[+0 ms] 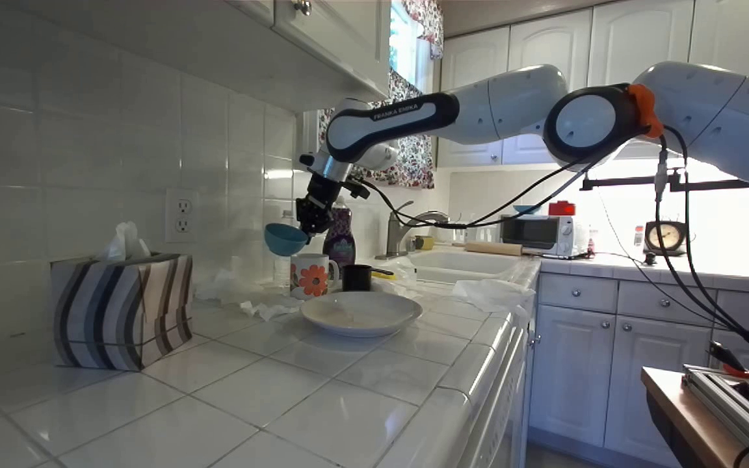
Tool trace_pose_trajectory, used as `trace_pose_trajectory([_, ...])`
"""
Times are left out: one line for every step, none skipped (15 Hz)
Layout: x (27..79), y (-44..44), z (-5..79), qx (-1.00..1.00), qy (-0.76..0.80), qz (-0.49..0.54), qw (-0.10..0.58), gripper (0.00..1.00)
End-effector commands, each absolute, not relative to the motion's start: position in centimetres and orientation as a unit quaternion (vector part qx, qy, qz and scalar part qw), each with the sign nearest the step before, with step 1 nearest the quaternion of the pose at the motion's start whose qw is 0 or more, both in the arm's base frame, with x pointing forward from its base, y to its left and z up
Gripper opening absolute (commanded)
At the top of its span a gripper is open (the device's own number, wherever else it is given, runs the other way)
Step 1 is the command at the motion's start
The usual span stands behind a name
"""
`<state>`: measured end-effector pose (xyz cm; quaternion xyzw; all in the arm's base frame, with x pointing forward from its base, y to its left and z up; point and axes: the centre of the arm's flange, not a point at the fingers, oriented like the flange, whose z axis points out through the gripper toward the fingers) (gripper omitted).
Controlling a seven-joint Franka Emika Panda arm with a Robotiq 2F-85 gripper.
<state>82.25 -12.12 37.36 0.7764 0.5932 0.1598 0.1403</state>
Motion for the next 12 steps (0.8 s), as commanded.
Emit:
trace_pose_trajectory([80.72,-11.98,37.62,0.765,0.604,0.160,0.156,0.03])
trace_pose_trajectory([80.70,-12.04,37.64,0.763,0.607,0.160,0.154,0.03])
trace_pose_trajectory([80.70,-12.10,37.64,0.763,0.607,0.160,0.154,0.03])
trace_pose_trajectory([80.71,-12.19,37.65,0.764,0.607,0.160,0.150,0.03])
trace_pose_trajectory([80.69,-12.25,37.65,0.764,0.607,0.160,0.146,0.03])
trace_pose_trajectory([80.64,-12.32,37.66,0.765,0.607,0.161,0.143,0.03])
trace_pose_trajectory([80.61,-12.39,37.69,0.766,0.607,0.161,0.137,0.03])
trace_pose_trajectory([80.55,-12.46,37.70,0.769,0.605,0.159,0.132,0.03])
trace_pose_trajectory([80.46,-12.52,37.73,0.769,0.606,0.160,0.126,0.03])
trace_pose_trajectory([80.36,-12.55,37.73,0.769,0.606,0.161,0.126,0.03])
trace_pose_trajectory([80.31,-12.58,37.72,0.769,0.606,0.161,0.123,0.03])
trace_pose_trajectory([80.26,-12.63,37.70,0.771,0.604,0.160,0.120,0.03])
